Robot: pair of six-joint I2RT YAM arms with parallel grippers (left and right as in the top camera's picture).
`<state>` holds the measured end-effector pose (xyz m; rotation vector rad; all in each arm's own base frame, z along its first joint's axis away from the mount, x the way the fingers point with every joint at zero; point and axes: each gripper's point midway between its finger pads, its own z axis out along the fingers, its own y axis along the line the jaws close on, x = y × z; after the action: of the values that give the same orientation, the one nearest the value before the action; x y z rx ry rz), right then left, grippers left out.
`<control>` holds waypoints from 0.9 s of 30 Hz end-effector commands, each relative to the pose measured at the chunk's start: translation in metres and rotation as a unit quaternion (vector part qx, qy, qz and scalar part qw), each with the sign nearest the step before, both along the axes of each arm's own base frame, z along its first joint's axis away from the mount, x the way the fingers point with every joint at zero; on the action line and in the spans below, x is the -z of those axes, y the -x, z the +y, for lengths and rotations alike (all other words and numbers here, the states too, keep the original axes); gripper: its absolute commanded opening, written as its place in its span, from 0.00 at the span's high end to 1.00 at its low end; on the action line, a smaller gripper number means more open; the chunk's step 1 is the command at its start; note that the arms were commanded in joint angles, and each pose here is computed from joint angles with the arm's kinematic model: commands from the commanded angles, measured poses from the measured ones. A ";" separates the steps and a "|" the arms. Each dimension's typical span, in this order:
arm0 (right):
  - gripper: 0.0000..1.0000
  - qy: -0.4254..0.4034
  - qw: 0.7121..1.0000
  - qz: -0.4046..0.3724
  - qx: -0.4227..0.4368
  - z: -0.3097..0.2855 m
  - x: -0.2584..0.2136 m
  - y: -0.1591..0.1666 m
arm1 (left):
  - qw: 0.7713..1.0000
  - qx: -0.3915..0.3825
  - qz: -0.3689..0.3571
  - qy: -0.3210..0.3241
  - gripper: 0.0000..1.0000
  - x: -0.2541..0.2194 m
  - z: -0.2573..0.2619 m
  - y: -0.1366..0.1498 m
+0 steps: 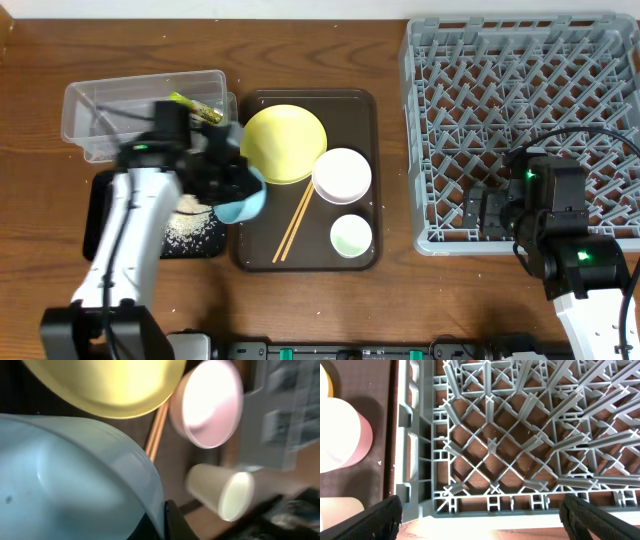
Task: Sort waste into correct bins and load items into the dishwasher rack
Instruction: 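Return the empty blue bowl to the brown tray with the left gripper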
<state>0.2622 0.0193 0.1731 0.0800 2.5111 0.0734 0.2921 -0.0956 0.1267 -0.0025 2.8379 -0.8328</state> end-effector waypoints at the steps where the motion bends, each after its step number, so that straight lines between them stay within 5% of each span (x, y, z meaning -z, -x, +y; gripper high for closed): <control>1: 0.01 -0.002 1.000 -0.010 0.015 -0.006 -0.008 -0.003 | 0.991 -0.003 0.020 -0.131 0.94 0.028 0.004 0.004; 7: 0.01 -0.002 1.000 -0.010 0.015 -0.006 -0.008 -0.003 | 0.974 0.020 0.038 -0.223 0.94 0.055 -0.011 0.012; 14: 0.01 -0.002 1.000 -0.010 0.015 -0.006 -0.008 -0.003 | 0.971 0.050 0.044 -0.228 0.93 0.072 -0.032 0.014; 18: 0.01 -0.002 1.000 -0.009 0.015 -0.006 -0.007 -0.003 | 0.971 0.055 0.043 -0.229 0.85 0.073 -0.035 0.015; 20: 0.01 -0.002 1.000 -0.009 0.015 -0.006 -0.007 -0.003 | 0.971 0.055 0.043 -0.229 0.69 0.073 -0.034 0.015; 27: 0.01 -0.002 1.000 -0.008 0.015 -0.006 -0.007 -0.003 | 0.975 0.057 0.038 -0.212 0.59 0.057 -0.039 0.019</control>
<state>0.2618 0.0192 0.1728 0.0802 2.5129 0.0727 0.2722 -0.1316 0.0571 0.1838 3.0810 -0.2064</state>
